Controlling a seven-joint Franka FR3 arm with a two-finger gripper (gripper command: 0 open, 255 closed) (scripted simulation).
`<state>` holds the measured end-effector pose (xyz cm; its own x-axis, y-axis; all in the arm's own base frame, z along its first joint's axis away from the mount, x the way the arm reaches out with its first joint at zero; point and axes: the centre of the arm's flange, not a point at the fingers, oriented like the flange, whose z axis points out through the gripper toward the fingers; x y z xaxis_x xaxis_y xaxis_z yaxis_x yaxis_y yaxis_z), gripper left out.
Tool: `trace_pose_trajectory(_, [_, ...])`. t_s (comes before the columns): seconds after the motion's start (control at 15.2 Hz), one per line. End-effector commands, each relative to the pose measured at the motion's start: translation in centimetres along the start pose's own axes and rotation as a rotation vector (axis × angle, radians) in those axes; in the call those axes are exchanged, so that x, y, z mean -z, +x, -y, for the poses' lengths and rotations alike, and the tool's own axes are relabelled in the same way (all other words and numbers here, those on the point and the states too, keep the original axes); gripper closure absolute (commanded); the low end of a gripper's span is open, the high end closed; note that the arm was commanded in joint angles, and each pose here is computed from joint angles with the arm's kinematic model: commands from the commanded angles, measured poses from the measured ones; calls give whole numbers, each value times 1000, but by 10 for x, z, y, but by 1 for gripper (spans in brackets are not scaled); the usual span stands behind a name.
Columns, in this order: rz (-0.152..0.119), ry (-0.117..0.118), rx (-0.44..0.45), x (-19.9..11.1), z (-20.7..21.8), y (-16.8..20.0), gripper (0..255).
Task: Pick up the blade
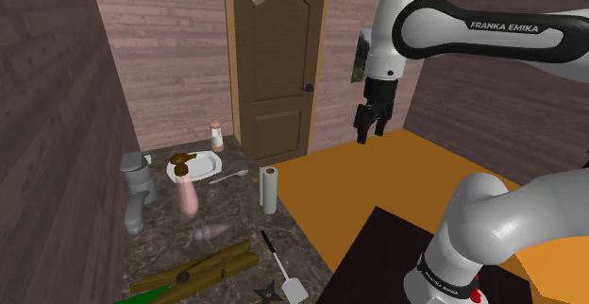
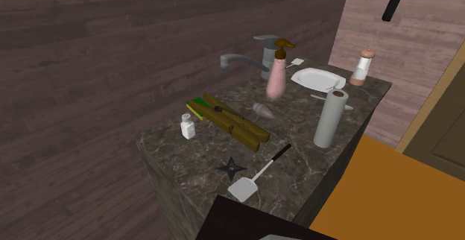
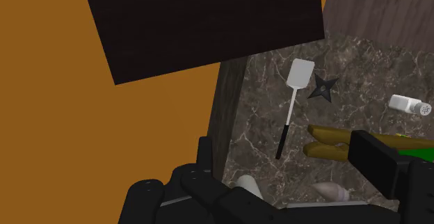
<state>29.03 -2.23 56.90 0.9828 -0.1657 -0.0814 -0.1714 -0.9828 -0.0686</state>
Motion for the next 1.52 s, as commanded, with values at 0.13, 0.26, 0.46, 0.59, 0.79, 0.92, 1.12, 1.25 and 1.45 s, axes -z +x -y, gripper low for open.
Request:
trace_pose_trajectory(0.13, [2, -1, 65, -22, 8, 13, 0])
trace_pose_trajectory(0.26, [3, -2, 131, -43, 18, 25, 0])
trace_pose_trajectory(0.46, [6, -3, 229, -76, 33, 43, 0])
trace_pose_trajectory(0.59, [8, -4, 294, -97, 44, 53, 0])
trace_pose_trajectory(0.79, [10, -5, 392, -130, 62, 68, 0])
trace_pose_trajectory(0.92, [12, -6, 458, -152, 74, 77, 0])
trace_pose_trajectory(1.12, [14, -8, 556, -184, 94, 88, 0])
trace_pose_trajectory(1.25, [16, -8, 621, -206, 108, 94, 0])
trace_pose_trajectory(1.45, [19, -10, 719, -239, 129, 102, 0])
